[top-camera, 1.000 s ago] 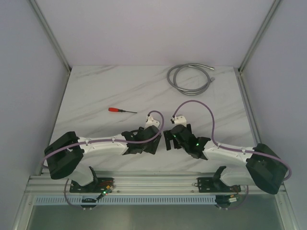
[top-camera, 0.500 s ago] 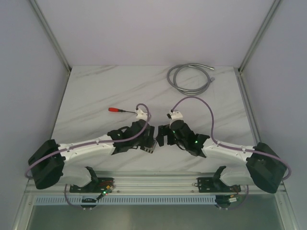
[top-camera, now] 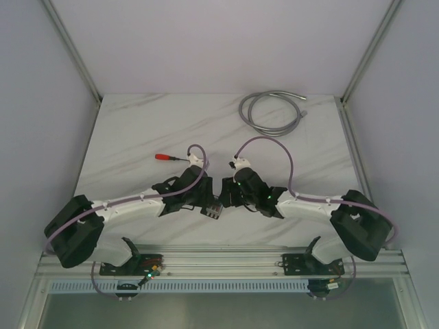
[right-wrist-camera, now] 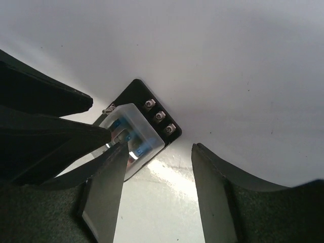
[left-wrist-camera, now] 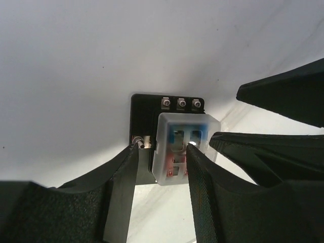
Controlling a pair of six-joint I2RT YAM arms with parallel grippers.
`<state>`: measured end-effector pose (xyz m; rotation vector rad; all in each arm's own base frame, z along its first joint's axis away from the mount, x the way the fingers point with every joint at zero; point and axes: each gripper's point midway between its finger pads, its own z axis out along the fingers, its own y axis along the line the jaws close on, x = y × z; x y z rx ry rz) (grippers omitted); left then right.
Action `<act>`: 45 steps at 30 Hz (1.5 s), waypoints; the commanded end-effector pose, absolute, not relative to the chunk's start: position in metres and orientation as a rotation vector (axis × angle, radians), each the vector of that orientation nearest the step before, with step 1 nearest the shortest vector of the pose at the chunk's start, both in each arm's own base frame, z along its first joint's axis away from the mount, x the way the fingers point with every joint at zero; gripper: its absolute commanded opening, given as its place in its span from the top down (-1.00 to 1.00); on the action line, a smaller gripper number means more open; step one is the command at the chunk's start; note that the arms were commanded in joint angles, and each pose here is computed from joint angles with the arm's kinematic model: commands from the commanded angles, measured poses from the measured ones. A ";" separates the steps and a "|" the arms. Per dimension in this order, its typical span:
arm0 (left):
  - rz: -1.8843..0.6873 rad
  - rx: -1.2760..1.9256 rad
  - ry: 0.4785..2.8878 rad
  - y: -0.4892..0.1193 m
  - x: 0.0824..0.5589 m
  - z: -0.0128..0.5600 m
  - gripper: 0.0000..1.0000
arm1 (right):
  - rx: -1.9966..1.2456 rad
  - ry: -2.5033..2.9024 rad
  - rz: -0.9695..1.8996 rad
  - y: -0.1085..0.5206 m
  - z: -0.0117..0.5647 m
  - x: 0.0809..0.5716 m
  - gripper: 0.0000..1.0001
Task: Snap on the fuse box
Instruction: Close the fuse box cover on the fuse box base.
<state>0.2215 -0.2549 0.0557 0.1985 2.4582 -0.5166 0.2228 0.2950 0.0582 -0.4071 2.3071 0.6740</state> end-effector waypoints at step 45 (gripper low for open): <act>-0.701 0.086 2.650 -0.263 0.181 0.009 0.33 | -0.298 2.550 0.955 0.306 0.019 0.182 0.51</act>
